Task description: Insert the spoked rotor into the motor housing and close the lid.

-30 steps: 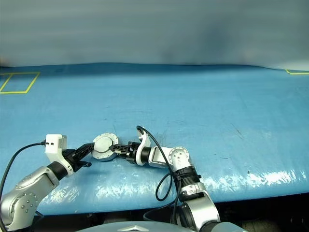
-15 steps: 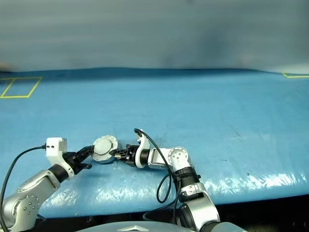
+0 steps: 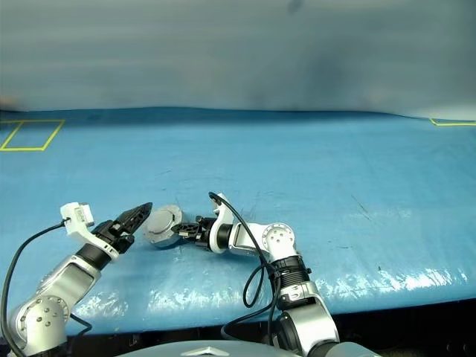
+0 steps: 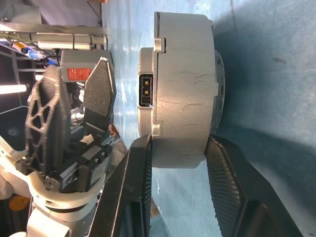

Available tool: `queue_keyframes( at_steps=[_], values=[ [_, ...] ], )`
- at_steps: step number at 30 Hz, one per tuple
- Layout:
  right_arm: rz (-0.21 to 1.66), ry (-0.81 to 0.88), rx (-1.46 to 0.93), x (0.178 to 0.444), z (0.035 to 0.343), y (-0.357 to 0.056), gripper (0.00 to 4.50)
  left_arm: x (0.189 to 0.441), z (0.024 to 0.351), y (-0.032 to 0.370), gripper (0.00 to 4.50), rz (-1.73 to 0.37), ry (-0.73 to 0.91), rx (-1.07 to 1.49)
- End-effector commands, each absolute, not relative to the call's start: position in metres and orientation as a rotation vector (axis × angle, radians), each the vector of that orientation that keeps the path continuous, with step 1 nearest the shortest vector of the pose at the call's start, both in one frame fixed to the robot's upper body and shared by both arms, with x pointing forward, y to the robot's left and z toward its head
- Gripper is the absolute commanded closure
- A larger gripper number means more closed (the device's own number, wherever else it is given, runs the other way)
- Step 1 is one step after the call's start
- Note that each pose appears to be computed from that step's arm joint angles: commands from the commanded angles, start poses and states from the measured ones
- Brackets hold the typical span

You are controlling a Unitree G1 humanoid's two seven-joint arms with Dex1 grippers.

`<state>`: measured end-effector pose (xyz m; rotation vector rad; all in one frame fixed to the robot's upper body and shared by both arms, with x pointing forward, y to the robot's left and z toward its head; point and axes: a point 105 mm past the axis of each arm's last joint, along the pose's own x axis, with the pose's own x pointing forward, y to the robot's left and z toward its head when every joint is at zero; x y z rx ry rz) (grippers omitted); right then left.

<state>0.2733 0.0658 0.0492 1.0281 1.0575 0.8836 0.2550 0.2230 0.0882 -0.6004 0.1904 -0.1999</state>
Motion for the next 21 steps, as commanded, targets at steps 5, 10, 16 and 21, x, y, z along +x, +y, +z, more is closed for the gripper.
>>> queue_keyframes(
  at_steps=[5,10,16,21],
  values=[
    [1.106,0.900,1.291,0.262,0.123,0.104,3.25,0.251,0.111,0.234,0.00,-0.124,0.043,-0.735],
    [1.093,0.824,1.318,0.273,0.137,0.093,3.25,0.248,0.108,0.223,0.00,-0.129,0.036,-0.875],
    [1.066,0.702,1.349,0.289,0.156,0.072,3.25,0.249,0.101,0.198,0.00,-0.184,0.058,-1.093],
    [1.061,0.647,1.356,0.295,0.163,0.061,3.25,0.254,0.107,0.182,0.00,-0.252,0.026,-1.300]
  ],
)
